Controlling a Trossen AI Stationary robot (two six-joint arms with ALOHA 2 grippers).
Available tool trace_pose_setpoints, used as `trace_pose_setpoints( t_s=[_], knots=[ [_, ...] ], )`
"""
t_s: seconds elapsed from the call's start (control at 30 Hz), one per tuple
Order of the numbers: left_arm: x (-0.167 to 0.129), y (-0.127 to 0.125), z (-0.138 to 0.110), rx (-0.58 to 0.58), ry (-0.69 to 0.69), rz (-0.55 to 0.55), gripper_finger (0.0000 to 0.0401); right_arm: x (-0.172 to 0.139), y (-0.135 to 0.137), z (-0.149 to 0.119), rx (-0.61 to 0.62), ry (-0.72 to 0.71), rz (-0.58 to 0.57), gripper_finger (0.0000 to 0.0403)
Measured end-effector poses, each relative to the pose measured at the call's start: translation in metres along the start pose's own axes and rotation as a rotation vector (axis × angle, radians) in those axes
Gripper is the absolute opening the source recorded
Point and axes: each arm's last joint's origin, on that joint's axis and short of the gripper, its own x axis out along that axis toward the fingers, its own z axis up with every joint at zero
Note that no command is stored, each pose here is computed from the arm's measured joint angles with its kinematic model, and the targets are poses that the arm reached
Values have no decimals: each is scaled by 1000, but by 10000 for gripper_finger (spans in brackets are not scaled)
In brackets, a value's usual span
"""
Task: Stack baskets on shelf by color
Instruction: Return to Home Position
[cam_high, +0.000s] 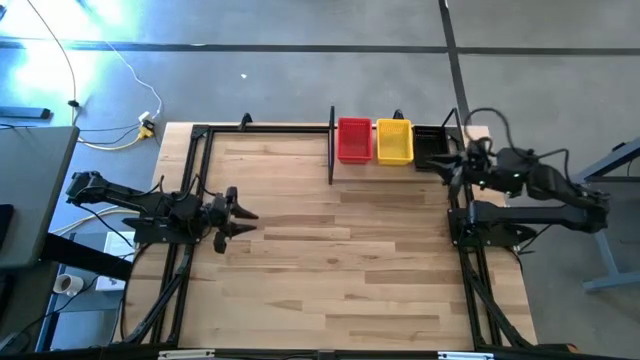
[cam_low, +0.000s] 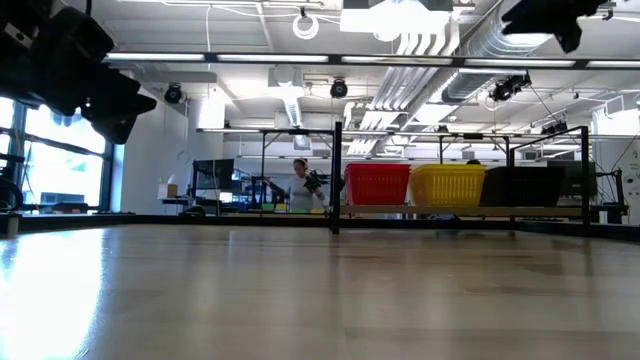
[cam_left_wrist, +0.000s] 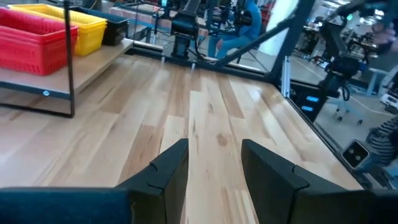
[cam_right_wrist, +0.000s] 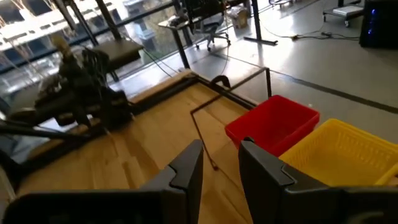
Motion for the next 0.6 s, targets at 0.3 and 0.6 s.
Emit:
trace_pose_setpoints(
  t_s=[0.3, 0.6],
  knots=[
    [0, 6, -3, -72, -7, 179, 138, 33, -4, -46, -32, 43, 40, 90],
    [-1, 7, -2, 51, -16, 236, 138, 53, -14, -93, -24, 29, 94, 90]
  ],
)
